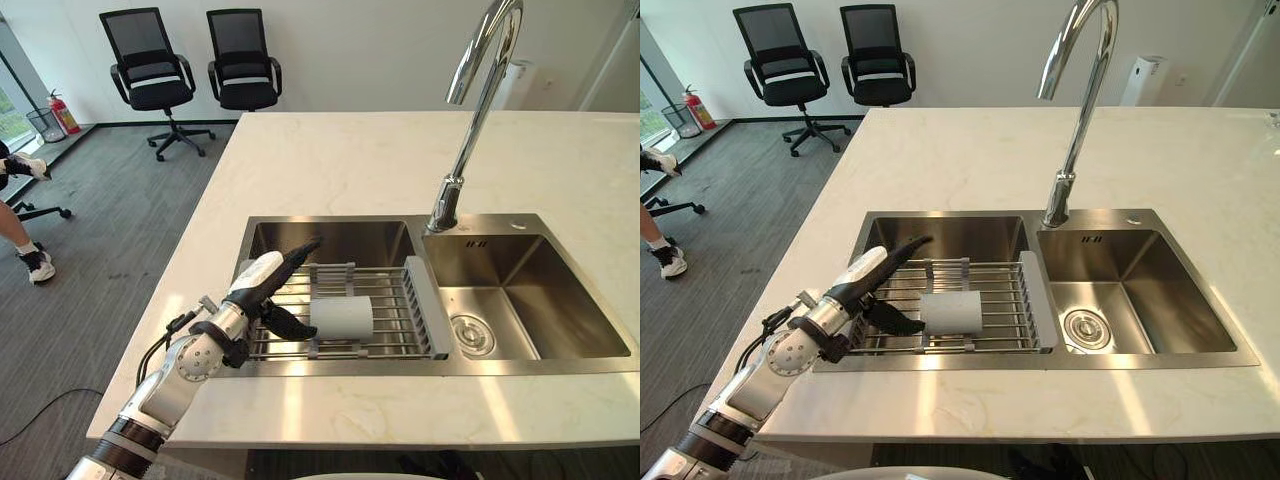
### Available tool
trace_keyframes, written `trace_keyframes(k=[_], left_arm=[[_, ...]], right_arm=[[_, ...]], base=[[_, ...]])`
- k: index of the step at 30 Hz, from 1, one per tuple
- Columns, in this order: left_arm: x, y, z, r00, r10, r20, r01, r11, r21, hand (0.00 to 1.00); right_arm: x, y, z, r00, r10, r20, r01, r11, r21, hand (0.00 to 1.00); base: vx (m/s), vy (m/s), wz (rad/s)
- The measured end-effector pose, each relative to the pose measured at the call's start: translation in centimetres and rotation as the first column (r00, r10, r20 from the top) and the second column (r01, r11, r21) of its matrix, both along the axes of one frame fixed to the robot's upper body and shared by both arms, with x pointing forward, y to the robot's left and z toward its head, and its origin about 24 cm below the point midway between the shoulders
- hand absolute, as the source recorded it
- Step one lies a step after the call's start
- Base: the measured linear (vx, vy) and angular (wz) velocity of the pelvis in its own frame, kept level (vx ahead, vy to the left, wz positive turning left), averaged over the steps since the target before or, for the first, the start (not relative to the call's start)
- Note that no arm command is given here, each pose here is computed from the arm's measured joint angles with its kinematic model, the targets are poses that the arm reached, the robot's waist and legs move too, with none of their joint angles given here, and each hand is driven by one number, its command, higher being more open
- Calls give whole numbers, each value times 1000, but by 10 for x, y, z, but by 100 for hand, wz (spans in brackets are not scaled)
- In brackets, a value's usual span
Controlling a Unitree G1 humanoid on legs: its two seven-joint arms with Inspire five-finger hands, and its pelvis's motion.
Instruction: Walk over to the sink, pick up the cup, carry it to the dishwasher, place the cup inside the dishwasher, then close the dishwasher door
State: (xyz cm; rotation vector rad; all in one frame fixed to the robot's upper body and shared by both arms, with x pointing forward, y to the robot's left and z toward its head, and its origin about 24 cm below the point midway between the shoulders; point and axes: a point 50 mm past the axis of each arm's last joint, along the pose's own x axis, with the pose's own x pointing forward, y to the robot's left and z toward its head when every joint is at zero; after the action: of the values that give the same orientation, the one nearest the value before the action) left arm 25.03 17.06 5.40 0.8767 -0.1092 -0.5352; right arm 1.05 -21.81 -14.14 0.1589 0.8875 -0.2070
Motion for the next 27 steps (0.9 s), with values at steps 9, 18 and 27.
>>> trace_keyframes(k=[9,18,27], left_arm=[[-3,-5,-8,1000,-9,-29,11,999,50,100],[7,-28,-15,996,-76,-48,83,983,163,100],[10,-41,-12,993,-112,-30,116,969,219,100]], right_arm=[[4,0,1,999,53,5,-53,999,-5,100],[30,3,-2,992,104,-67,-106,994,-22,100],[41,-2,-7,986,89,-139,-98,994,-55,100]], base=[[19,1,3],[-16,11,17],[-4,12,12]])
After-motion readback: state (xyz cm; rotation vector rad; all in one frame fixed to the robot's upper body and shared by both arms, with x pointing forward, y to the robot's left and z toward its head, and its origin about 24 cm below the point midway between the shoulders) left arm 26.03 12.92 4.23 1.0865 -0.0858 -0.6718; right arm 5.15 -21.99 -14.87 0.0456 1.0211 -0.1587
